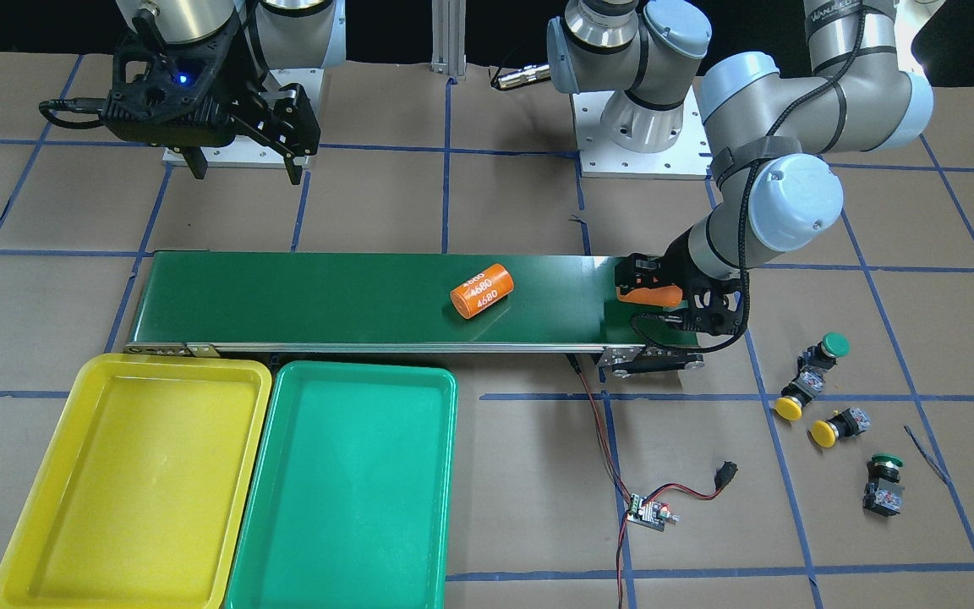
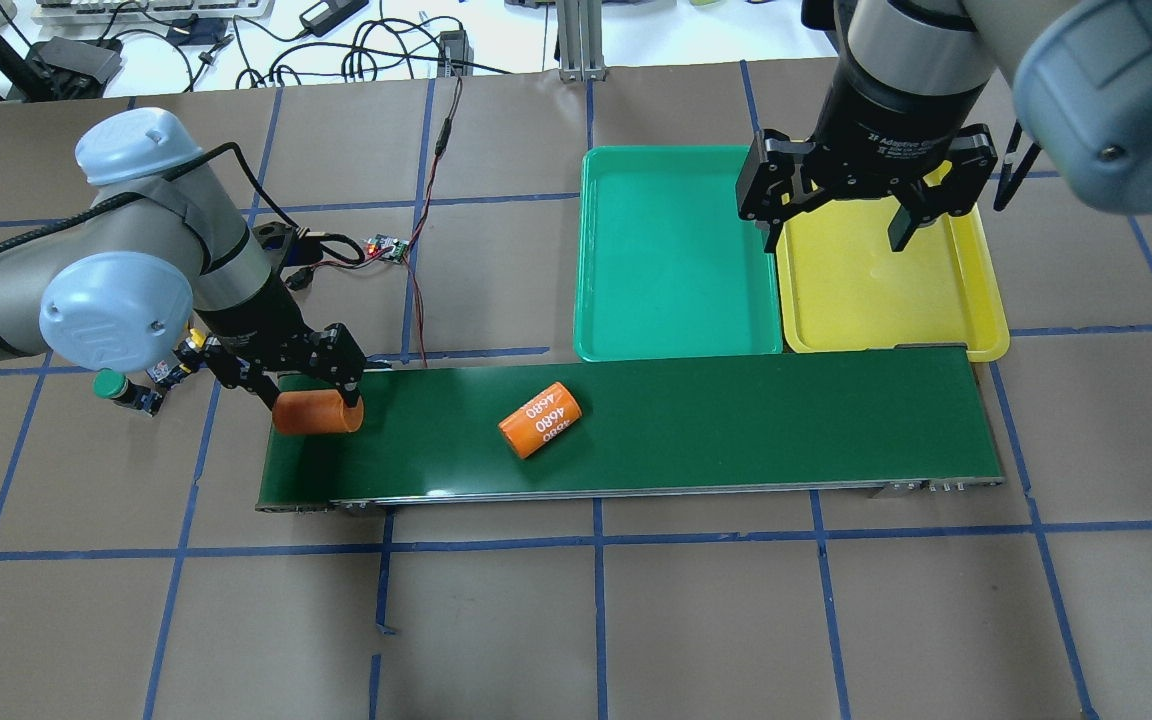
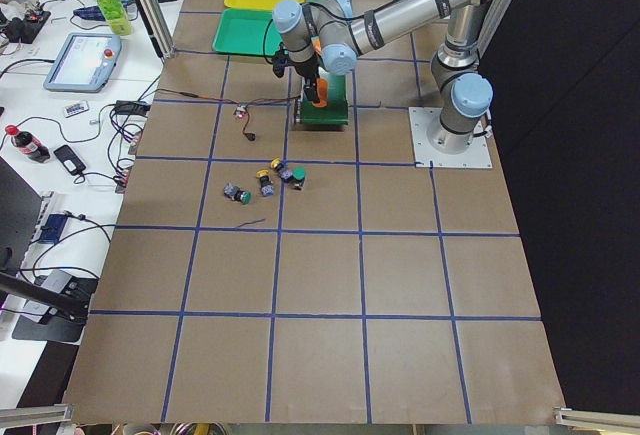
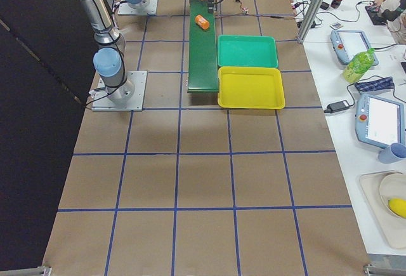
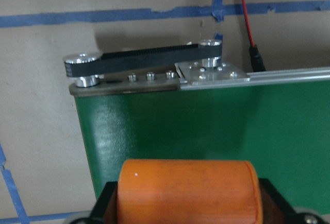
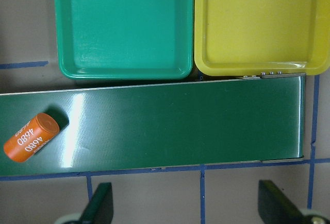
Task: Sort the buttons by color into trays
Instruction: 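Set the plain orange cylinder on the belt and open the left gripper, then return the left gripper to the pile and grasp the green button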
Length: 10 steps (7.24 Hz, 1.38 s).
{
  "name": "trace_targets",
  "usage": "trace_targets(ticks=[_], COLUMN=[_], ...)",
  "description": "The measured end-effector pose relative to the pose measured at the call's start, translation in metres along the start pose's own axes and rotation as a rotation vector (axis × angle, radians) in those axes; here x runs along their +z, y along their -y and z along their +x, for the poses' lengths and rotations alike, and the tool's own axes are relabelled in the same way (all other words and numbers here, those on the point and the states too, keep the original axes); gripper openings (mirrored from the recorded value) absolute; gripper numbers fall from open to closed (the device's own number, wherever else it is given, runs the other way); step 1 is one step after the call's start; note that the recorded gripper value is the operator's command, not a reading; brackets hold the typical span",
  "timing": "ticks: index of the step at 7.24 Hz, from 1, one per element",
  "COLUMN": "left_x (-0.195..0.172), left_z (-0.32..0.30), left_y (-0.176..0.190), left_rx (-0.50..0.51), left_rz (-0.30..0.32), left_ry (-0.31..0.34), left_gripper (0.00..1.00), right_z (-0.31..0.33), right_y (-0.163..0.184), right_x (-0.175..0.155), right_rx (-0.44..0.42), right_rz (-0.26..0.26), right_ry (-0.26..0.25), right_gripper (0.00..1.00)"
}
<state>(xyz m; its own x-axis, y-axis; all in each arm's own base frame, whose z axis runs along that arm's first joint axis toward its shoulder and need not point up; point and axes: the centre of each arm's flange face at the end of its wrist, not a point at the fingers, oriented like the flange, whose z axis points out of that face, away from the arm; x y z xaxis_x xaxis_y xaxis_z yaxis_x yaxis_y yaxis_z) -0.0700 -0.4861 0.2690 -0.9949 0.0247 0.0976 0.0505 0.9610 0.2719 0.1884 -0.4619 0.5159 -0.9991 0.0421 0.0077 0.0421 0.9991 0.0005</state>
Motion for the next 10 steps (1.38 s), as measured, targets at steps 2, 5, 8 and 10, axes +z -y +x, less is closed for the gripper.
trace_targets(ticks=[2, 5, 8, 10], left_x=[0.002, -0.065, -0.106, -0.081], left_z=[0.002, -0.01, -0.135, -0.218], left_y=[-0.006, -0.004, 0.006, 0.01], left_rx=[-0.006, -0.031, 0.003, 0.101], left_rz=[-0.005, 0.066, 0.113, 0.152], left_ry=[-0.002, 0.012, 0.024, 0.033], left_gripper=[1.0, 1.0, 1.0, 1.0], right_z=[0.0, 0.001, 0.001, 0.002], right_y=[-0.001, -0.001, -0.001, -0.001], right_x=[-0.001, -0.002, -0.002, -0.002], right_rx=[0.0, 0.001, 0.001, 0.001], right_rz=[0.002, 0.004, 0.004, 0.003], right_ry=[0.0, 0.001, 0.001, 0.0], right_gripper=[1.0, 1.0, 1.0, 1.0])
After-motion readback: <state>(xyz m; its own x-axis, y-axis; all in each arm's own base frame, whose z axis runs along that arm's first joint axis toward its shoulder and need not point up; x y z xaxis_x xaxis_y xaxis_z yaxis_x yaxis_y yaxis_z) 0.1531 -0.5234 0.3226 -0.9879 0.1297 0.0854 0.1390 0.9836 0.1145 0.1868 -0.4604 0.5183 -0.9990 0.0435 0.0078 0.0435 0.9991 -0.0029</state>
